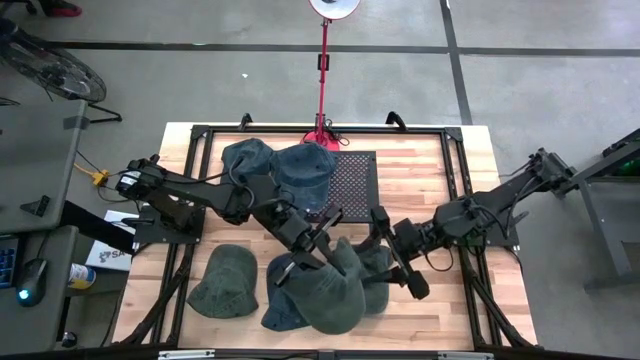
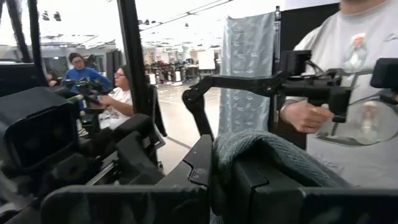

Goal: Pick & Place hat
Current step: Put the bottom right gray cap on the shelf

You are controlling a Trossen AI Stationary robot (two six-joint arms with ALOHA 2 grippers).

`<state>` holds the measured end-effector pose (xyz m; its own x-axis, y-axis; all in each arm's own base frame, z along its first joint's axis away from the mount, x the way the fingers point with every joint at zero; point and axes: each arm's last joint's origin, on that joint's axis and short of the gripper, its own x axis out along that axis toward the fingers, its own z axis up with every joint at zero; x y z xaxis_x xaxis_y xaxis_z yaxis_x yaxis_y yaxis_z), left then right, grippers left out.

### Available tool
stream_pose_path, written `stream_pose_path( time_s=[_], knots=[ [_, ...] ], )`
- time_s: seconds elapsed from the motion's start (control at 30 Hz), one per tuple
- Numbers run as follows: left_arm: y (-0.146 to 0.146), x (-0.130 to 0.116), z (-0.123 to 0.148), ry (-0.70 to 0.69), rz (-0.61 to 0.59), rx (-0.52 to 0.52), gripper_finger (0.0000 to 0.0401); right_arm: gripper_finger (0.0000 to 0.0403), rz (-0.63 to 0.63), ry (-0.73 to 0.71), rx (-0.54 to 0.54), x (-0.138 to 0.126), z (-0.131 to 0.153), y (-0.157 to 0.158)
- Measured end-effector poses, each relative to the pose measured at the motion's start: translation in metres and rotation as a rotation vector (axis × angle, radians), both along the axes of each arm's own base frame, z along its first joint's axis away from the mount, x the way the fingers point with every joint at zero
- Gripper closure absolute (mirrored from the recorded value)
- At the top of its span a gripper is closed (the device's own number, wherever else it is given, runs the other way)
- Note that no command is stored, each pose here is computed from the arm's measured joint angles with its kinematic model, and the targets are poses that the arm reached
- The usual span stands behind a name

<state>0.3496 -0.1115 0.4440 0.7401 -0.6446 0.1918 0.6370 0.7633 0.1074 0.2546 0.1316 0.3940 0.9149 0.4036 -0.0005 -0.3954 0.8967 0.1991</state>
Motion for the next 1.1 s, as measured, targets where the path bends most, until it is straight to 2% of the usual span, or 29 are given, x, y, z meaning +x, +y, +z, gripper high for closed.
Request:
stream_pose_path(
  time_s=[0.3, 0.47, 0.67, 0.8, 1.1],
  knots=[
    [0.002, 0.012, -0.010, 0.023, 0.183, 0.009, 0.0385, 0.0136, -0.002, -0.014, 0.009, 0.000, 0.002, 0.000],
    [0.001, 0.018, -0.017, 0.050, 0.215, 0.013, 0.0385, 0.0136, -0.013, 0.025, -0.006, -0.003, -0.001, -0.002],
    [-0.001, 0.017, -0.017, 0.052, 0.144, 0.013, 0.0385, 0.0136, -0.050, 0.086, -0.015, -0.016, 0.002, -0.010],
    [-0.001, 0.016, -0.016, 0.053, 0.106, -0.003, 0.0385, 0.0137, -0.004, 0.072, 0.003, -0.024, 0.008, -0.012],
    [0.003, 0.019, -0.019, 0.073, 0.289, 0.009, 0.0385, 0.0136, 0.024, 0.104, 0.005, -0.031, 0.006, -0.004]
  ],
)
